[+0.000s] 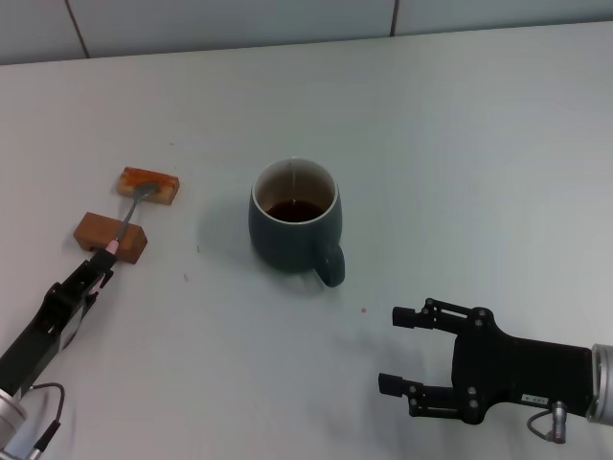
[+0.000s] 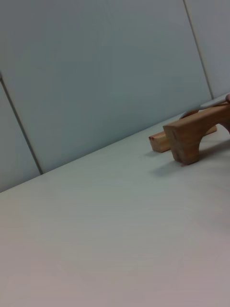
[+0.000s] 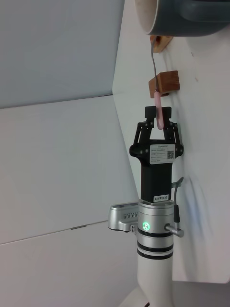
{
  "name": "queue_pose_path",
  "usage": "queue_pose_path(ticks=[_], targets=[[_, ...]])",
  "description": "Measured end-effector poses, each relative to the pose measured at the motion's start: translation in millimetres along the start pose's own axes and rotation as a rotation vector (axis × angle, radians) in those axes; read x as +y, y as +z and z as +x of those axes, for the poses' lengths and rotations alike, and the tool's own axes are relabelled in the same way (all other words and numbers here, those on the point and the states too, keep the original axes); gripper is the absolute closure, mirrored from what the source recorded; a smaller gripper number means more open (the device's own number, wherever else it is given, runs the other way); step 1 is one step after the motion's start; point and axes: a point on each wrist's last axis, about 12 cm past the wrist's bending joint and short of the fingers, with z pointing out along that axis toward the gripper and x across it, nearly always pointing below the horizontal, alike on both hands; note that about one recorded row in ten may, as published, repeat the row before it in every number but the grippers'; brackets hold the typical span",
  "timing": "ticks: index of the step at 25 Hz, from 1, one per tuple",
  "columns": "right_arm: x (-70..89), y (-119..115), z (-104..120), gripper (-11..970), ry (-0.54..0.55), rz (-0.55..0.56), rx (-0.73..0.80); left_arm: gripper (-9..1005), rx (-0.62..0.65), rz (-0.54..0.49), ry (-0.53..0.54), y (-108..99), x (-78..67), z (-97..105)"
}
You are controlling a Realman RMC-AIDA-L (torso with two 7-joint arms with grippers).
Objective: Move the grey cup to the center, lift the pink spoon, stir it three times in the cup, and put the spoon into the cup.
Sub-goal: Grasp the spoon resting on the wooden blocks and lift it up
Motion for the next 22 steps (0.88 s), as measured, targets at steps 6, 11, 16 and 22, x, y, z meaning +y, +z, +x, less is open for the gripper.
queue_pose_path(ticks=[6,11,16,22], targets=[[0.0,0.0,-0.1,169,0.0,-0.001,-0.001,664,0.002,0.002,-0.01,2.1,-0.8,0.2],[-0.5,-0.3,-0.4,170,-0.001,-0.001,0.0,666,0.003,-0.001,-0.013,2.7,-0.6,0.4],[-0.6,-0.4,-0.4,169,-0.002,-0.001,0.0,711,0.014,-0.009,-0.019,5.9,-0.4,1.0],[-0.6,-0.5,-0.8,170,-0.003,-0.002,-0.001,841,0.022,-0.004,-0.017,7.9,-1.4,0.6]])
